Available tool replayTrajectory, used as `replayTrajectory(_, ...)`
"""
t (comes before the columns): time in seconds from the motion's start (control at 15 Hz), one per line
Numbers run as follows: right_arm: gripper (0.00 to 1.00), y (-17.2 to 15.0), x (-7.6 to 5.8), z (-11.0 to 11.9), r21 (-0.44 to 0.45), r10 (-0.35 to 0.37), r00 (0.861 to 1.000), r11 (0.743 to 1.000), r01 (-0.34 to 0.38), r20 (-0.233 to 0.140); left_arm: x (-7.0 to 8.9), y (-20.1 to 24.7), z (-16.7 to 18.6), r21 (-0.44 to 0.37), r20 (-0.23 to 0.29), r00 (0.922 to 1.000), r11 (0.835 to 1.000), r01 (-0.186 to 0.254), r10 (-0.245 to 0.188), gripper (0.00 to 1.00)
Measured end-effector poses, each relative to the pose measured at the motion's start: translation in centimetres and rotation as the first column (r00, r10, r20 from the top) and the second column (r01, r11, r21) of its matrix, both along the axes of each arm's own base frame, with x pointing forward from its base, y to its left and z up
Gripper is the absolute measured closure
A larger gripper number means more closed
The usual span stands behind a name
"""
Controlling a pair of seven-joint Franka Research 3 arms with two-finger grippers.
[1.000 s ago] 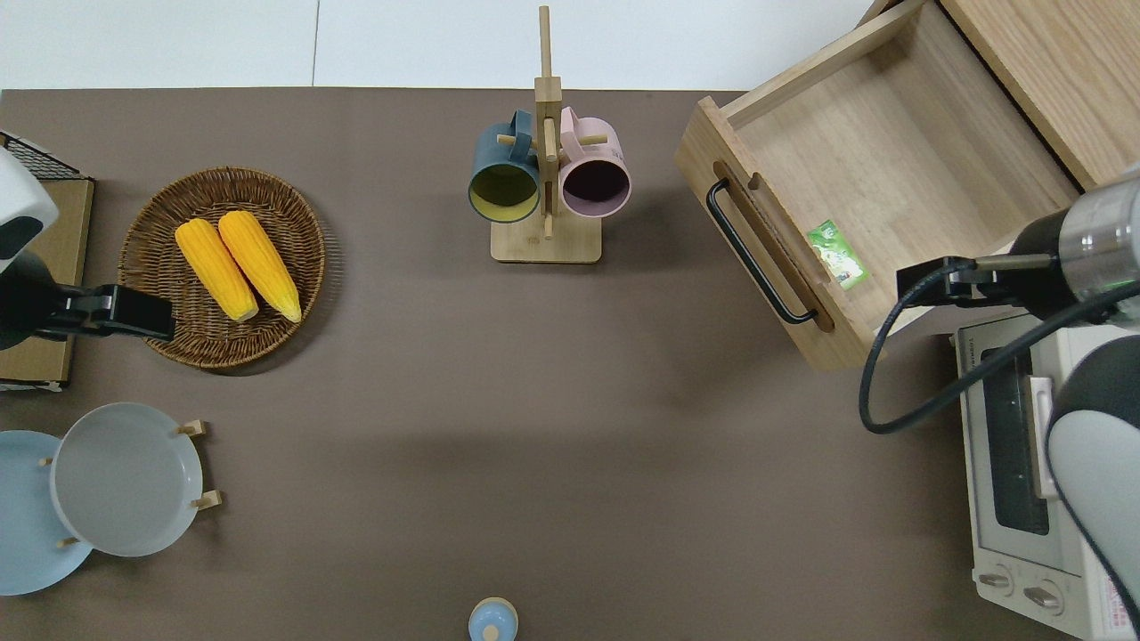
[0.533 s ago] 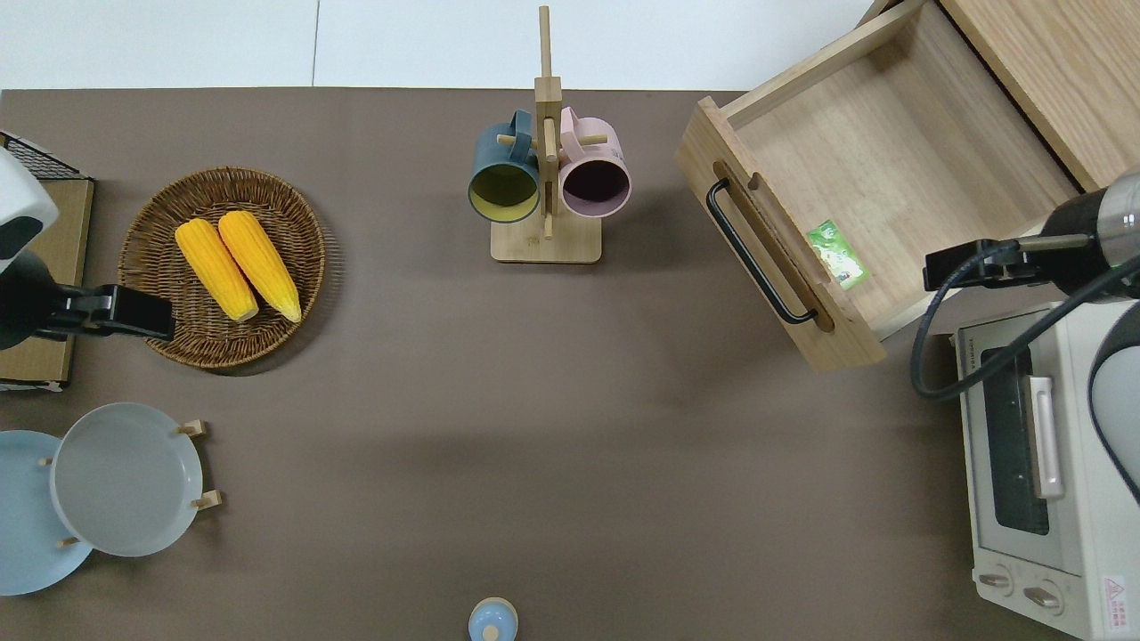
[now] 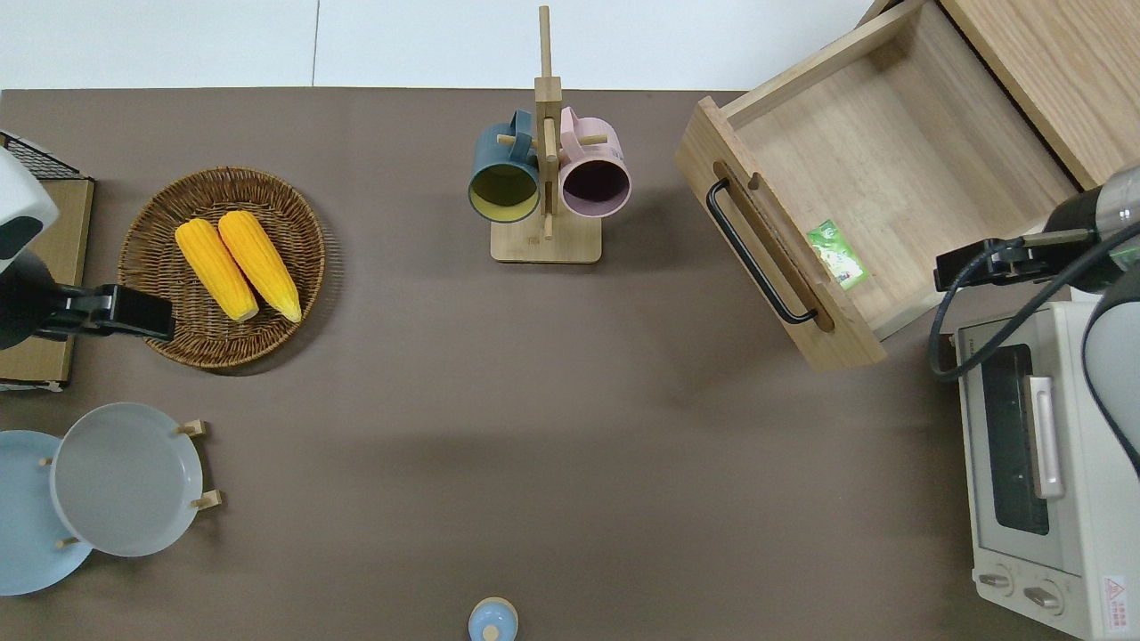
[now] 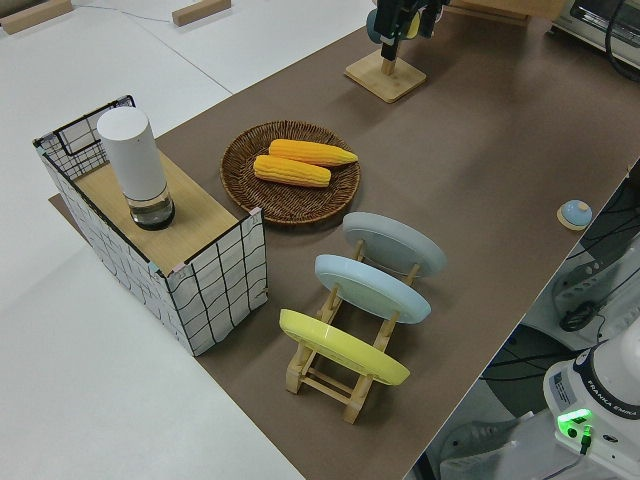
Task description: Slide drawer open with right arm
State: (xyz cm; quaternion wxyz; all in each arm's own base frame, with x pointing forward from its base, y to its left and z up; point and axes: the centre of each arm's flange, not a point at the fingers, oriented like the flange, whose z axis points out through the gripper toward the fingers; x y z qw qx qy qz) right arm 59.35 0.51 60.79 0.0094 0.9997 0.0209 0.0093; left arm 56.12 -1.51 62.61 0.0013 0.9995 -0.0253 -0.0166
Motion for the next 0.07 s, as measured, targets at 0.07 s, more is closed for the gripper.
replayTrajectory(0.07,0.01,0.06,0.07,-0.14,0.0,0.001,1.0,1.0,-0.001,-0.002,0.0,0.0,0.0,0.0,0.0,1.0,1.0,0.0,0.0,0.0)
